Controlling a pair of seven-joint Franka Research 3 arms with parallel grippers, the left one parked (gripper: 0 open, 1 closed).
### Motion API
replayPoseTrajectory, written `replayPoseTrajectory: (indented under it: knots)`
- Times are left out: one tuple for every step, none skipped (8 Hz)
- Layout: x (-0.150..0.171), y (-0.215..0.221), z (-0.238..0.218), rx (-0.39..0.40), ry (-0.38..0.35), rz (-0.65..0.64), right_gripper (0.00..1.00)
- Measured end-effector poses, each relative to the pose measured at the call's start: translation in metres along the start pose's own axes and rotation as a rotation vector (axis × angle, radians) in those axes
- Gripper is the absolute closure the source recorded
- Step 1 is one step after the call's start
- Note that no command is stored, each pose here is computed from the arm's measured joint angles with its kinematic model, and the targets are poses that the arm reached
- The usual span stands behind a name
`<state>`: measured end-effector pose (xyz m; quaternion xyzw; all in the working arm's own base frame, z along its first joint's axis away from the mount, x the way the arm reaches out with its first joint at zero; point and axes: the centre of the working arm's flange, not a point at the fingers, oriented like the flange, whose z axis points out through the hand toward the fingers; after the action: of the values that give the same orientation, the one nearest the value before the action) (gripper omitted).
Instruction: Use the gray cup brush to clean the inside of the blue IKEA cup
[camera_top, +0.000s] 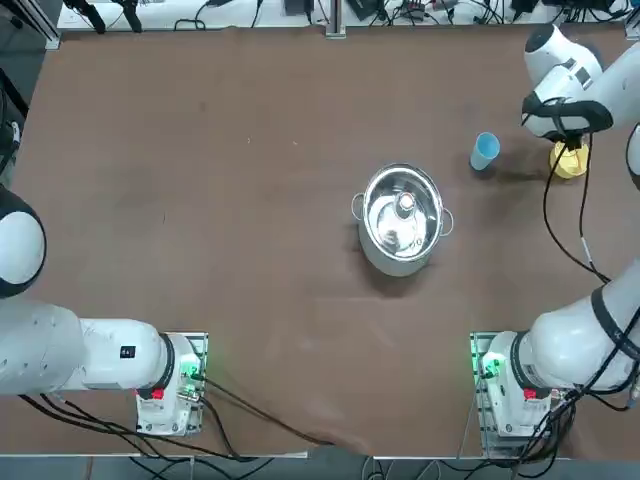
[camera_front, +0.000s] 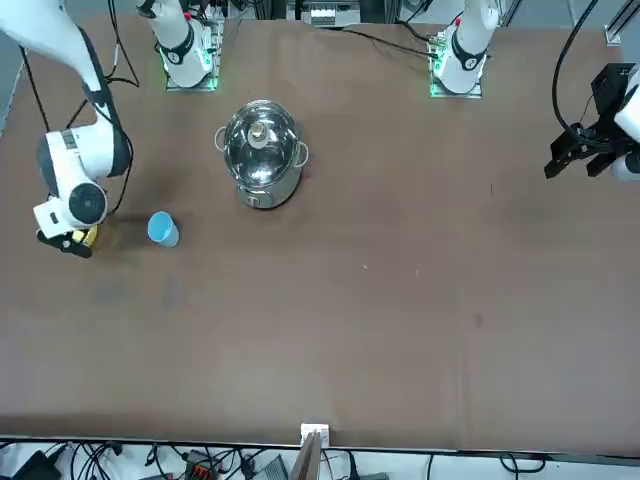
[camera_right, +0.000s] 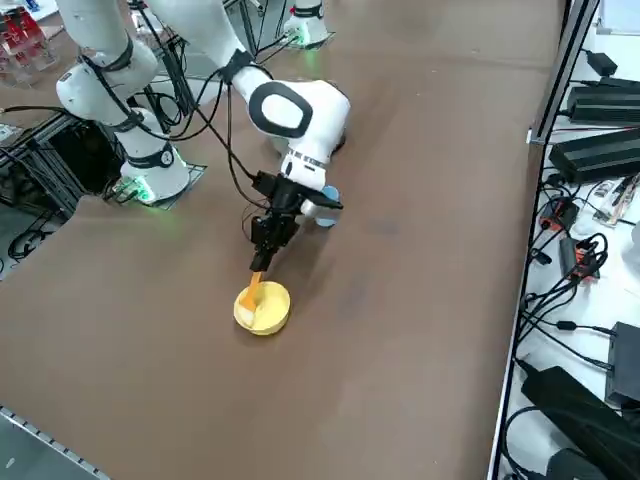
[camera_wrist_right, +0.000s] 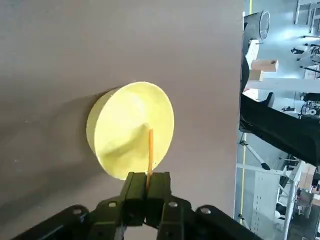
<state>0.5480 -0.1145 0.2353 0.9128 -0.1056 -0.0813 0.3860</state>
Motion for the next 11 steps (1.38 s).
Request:
replayPoseTrajectory:
  knots:
    - [-0.001, -0.006, 0.001, 0.000, -0.001, -0.010, 0.95]
    - [-0.001, -0.012, 0.002, -0.004, 0.002, -0.022, 0.94]
    - [-0.001, -0.015, 0.004, -0.014, 0.007, -0.033, 0.83]
    - [0.000, -0.016, 0.005, -0.022, 0.012, -0.039, 0.66]
    - [0.002, -0.017, 0.005, -0.024, 0.014, -0.039, 0.48]
    - [0.004, -0.017, 0.003, -0.024, 0.021, -0.037, 0.24]
    - [0.006, -0.018, -0.003, -0.021, 0.028, -0.035, 0.06]
    - [0.008, -0.023, -0.012, -0.003, 0.030, -0.029, 0.00]
    - [0.010, -0.028, -0.023, 0.029, 0.024, -0.010, 0.00]
    - [0.014, -0.030, -0.034, 0.065, 0.016, 0.016, 0.00]
    - [0.019, -0.030, -0.049, 0.100, 0.007, 0.042, 0.00]
